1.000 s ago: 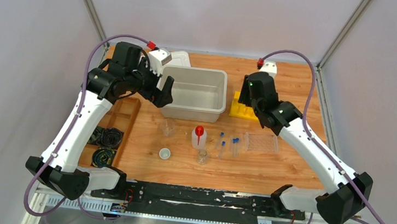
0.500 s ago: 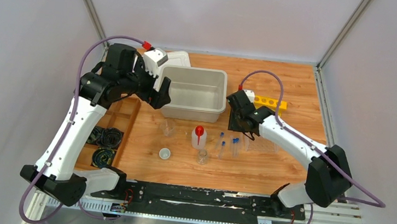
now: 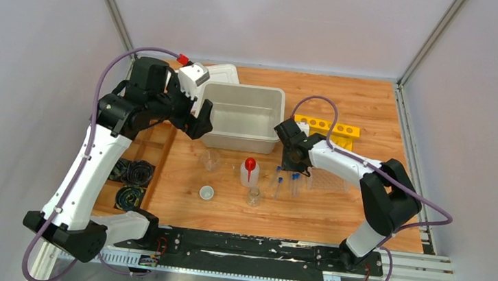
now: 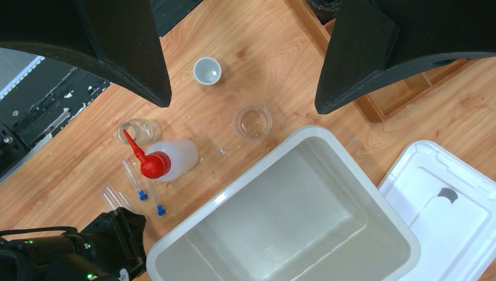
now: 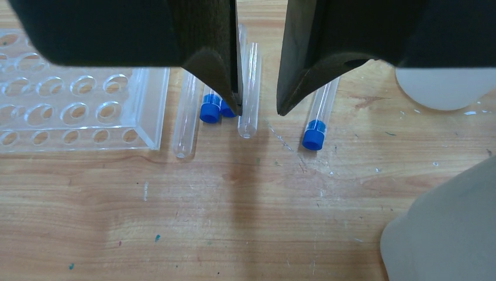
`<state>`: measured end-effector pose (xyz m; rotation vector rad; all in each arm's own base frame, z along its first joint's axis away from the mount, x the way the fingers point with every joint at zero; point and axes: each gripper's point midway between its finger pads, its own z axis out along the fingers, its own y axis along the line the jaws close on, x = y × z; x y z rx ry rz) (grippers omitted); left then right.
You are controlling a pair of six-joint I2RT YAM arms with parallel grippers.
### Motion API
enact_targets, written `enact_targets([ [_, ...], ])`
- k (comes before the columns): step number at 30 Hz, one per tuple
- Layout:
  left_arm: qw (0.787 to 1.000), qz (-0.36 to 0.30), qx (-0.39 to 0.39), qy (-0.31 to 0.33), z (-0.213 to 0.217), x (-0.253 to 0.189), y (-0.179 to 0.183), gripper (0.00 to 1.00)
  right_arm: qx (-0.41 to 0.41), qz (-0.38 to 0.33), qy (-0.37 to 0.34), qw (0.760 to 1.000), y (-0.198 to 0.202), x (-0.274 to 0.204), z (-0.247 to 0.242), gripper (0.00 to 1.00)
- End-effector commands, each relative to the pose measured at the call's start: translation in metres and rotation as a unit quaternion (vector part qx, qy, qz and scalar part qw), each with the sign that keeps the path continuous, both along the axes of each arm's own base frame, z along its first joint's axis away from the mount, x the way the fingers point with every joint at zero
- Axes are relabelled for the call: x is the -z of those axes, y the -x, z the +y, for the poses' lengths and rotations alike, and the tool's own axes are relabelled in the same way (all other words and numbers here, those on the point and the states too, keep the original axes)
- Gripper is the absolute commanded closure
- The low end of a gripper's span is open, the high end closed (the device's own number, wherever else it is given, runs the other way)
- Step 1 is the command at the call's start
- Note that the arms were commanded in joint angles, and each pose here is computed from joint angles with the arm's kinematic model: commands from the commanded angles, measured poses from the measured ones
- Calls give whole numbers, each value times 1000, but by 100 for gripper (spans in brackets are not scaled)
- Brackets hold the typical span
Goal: Organize the chemistry lab equipment
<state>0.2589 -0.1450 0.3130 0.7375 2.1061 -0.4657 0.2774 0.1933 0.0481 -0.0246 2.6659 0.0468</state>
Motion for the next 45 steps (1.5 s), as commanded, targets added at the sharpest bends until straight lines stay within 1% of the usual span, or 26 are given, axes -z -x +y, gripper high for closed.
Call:
enact_targets([
  [1,1000,-11,7,0,2,-3,5,0,4,3,-3,1000,2,5,6,68],
  [17,1000,-9,9,4,0,-5,5,0,14,26,2,1000,13,24,1,69],
  [27,1000,-17,17,10,-2,-12,7,0,14,38,7,999,15,36,2,72],
  [30,1000,-18,18,13,-2,-13,8,0,14,38,8,999,13,37,3,76],
  [32,1000,-18,19,15,-3,-14,9,0,14,37,10,999,12,35,3,85],
  [35,999,-15,21,18,-4,-14,9,0,17,23,4,1000,10,20,2,99],
  [36,999,-14,22,19,-5,-14,9,0,18,14,-1,1000,9,11,2,100],
  [41,999,-10,19,25,-6,-15,8,0,19,-55,-51,997,8,-52,3,100],
  [45,1000,-10,6,23,-5,-18,2,0,6,-127,-118,985,8,-117,14,100],
])
